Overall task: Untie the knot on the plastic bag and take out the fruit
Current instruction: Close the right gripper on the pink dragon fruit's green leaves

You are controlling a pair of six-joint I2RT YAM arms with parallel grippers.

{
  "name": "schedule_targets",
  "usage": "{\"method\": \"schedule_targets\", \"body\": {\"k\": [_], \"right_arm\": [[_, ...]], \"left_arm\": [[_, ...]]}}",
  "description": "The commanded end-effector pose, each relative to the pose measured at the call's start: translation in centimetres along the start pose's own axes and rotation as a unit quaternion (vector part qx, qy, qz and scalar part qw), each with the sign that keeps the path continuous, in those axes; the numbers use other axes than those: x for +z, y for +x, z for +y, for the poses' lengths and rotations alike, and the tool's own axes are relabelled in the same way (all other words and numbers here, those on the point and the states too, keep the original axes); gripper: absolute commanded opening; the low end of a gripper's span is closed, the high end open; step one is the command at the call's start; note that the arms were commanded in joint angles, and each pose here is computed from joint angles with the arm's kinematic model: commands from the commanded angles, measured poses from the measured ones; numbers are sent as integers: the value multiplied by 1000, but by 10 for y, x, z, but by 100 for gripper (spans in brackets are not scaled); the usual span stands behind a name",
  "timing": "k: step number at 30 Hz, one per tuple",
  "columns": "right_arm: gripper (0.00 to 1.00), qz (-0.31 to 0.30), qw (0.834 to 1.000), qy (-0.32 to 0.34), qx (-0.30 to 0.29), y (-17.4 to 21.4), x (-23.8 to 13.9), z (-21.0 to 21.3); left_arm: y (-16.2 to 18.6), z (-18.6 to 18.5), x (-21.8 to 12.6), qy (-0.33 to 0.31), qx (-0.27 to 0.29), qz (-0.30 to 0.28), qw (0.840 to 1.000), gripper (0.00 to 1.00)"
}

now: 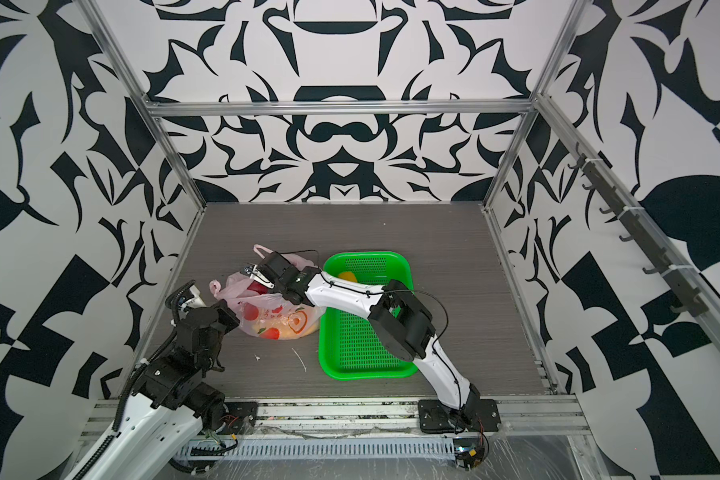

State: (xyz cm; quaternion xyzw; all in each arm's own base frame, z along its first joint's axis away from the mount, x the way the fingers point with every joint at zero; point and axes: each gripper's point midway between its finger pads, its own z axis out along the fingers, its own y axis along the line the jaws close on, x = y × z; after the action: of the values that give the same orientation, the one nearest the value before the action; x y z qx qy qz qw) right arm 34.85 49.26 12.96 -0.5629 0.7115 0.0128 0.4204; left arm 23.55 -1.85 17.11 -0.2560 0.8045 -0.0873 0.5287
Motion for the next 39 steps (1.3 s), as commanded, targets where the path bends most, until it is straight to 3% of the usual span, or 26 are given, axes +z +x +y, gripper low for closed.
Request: {"method": "schedule_targets", "body": {"k": [1,15,24,39], "right_arm": [[0,-51,998,18,11,-33,-30,-20],[0,-102,994,-24,14,-51,-63,-14],[0,-142,988,-45,38,-73,-83,-16],[0,-193,977,-69,50,-96,-122,-21]], "left_arm": [[-13,-1,-1,-7,-16,-24,1000,0],[-32,-7,-3,-22,-16,-43,999,0],[-32,-19,-4,6,-20,-29,999,0],[-51,-29,-8,1,11,-43,999,0]]}}
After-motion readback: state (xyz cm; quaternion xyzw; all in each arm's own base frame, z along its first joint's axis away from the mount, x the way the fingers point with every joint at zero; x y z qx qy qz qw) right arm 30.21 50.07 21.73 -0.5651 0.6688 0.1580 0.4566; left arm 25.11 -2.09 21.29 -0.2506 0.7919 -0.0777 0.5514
